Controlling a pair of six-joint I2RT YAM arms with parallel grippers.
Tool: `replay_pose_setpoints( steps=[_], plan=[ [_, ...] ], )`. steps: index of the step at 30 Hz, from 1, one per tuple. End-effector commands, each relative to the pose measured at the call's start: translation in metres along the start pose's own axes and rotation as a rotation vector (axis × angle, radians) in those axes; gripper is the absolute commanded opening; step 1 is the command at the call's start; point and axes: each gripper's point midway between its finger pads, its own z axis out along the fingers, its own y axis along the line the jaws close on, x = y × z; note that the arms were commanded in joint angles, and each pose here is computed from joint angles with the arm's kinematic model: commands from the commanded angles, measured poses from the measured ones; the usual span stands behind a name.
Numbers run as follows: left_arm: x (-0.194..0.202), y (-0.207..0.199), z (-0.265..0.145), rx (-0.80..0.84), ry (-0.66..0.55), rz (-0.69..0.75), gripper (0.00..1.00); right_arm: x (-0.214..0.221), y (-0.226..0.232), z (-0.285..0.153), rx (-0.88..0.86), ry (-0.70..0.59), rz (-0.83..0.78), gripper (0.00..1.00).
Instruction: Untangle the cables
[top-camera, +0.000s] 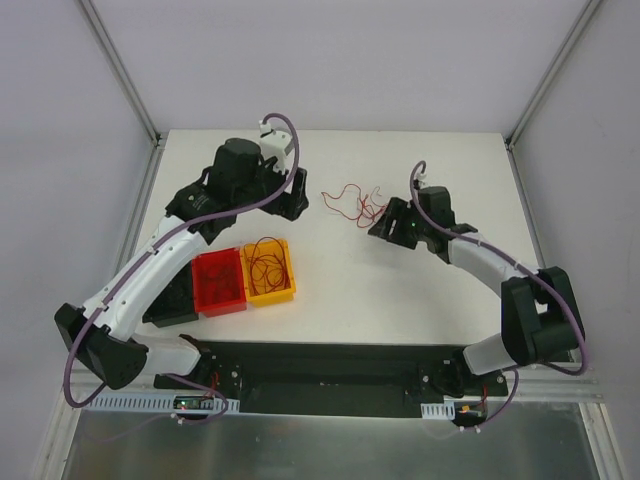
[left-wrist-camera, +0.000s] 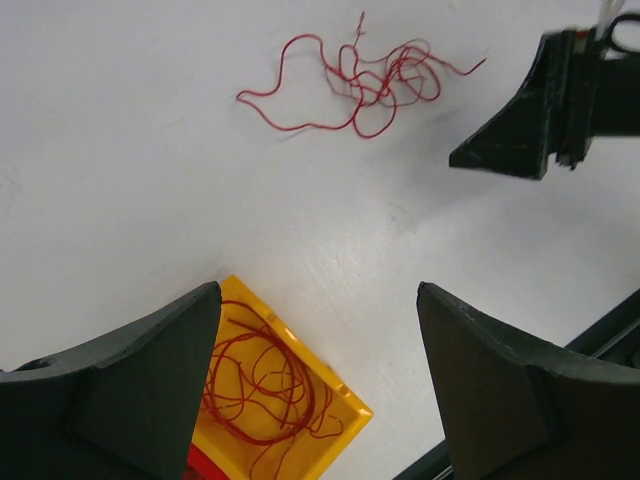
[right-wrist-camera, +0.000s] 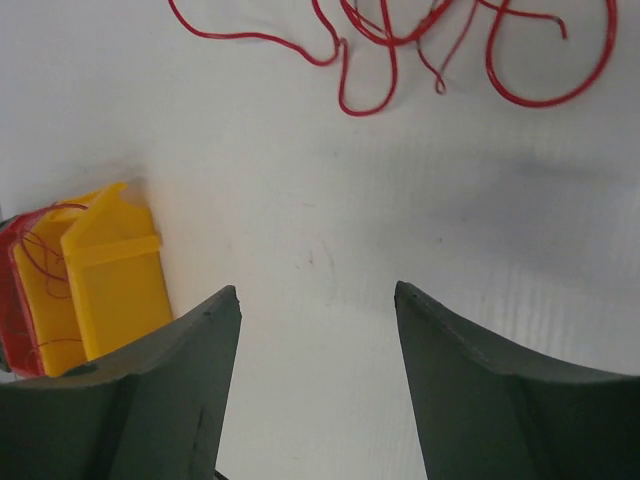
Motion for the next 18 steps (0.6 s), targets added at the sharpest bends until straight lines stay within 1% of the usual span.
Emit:
replay_pose_setpoints(
  steps=[1,3,6,9,11,14,15,18],
  plan=[
    [0.018,0.026,-0.003,-0.104,-0.039,0.077,0.78,-0.032,0.027,0.007,0.011,-0.004,0.019,0.64],
    [0.019,0.028,-0.006,-0.120,-0.068,0.104,0.79,-0.056,0.029,0.012,0.061,-0.051,0.021,0.62],
    [0.015,0.031,-0.013,-0.139,-0.109,0.104,0.79,-0.095,0.020,0.020,0.179,-0.161,0.045,0.61],
    [0.013,0.035,-0.016,-0.159,-0.121,0.127,0.79,-0.123,0.018,0.031,0.234,-0.214,0.079,0.59],
    [0.012,0.033,-0.018,-0.152,-0.126,0.116,0.79,-0.133,0.018,0.043,0.246,-0.216,0.120,0.57],
    [0.013,0.024,-0.015,-0.097,-0.119,0.120,0.78,-0.144,0.017,0.058,0.256,-0.234,0.202,0.56],
    [0.014,0.017,-0.014,-0.064,-0.114,0.092,0.78,-0.145,0.013,0.064,0.270,-0.241,0.226,0.56],
    [0.013,0.013,-0.014,-0.043,-0.118,0.089,0.78,-0.147,0.002,0.081,0.305,-0.252,0.291,0.55]
  ],
)
